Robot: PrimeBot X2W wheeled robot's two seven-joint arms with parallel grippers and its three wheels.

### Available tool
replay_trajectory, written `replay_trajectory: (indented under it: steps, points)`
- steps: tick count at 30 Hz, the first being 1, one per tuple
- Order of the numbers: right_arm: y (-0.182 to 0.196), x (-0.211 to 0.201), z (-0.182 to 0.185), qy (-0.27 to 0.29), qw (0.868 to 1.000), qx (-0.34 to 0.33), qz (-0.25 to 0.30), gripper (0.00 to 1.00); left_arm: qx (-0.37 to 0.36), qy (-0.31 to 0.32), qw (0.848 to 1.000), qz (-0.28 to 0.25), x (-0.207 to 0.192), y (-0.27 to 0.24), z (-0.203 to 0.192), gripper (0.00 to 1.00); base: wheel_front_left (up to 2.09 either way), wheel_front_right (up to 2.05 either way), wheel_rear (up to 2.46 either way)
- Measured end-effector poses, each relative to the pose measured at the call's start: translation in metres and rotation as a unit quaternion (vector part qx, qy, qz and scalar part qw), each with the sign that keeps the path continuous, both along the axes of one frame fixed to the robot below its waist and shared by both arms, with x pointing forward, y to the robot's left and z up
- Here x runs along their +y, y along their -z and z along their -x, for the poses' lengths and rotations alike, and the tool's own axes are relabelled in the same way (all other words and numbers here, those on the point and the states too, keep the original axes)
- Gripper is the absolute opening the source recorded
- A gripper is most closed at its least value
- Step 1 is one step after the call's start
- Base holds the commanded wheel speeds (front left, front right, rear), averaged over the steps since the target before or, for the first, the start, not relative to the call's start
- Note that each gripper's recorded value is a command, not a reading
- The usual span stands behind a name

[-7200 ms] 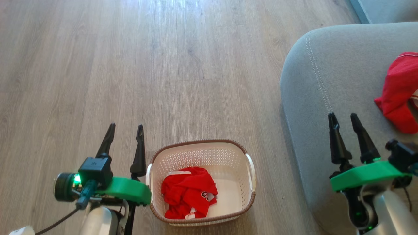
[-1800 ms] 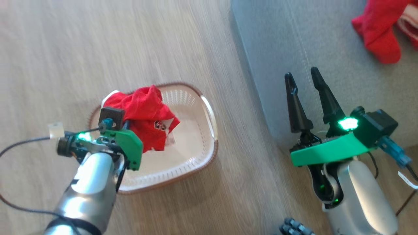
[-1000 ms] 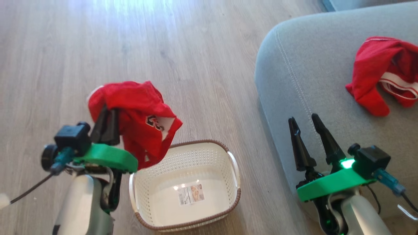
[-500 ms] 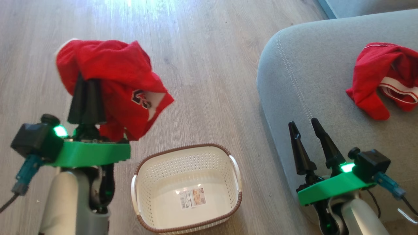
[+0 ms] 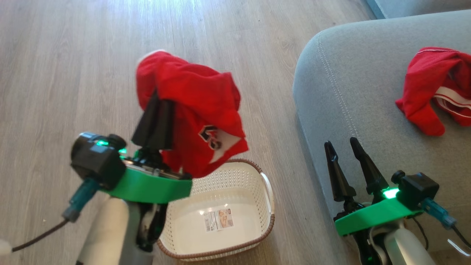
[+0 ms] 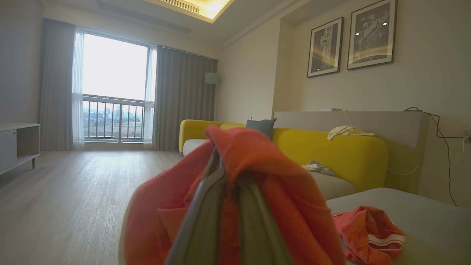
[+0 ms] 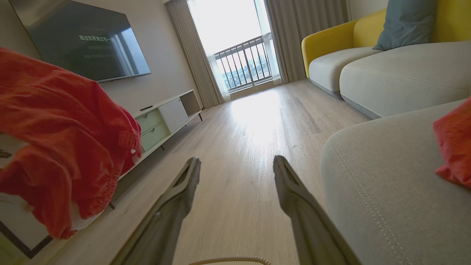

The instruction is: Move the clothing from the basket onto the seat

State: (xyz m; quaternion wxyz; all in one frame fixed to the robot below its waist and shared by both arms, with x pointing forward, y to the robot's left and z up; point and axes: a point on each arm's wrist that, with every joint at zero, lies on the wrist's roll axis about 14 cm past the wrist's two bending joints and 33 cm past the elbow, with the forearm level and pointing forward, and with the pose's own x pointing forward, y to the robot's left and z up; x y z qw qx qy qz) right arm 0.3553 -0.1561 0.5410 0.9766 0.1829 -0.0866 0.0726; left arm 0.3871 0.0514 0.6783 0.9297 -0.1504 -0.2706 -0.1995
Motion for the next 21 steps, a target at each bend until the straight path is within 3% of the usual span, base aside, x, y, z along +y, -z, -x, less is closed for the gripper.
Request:
replay_trajectory:
  steps: [21]
  points:
    - [-0.001, 0.001, -0.002, 0.0, 1.0, -0.001, -0.002, 1.0, 0.022, 0.029, 0.999, -0.015, -0.02, 0.016, 0.004, 0.0, 0.0, 0.0, 0.0]
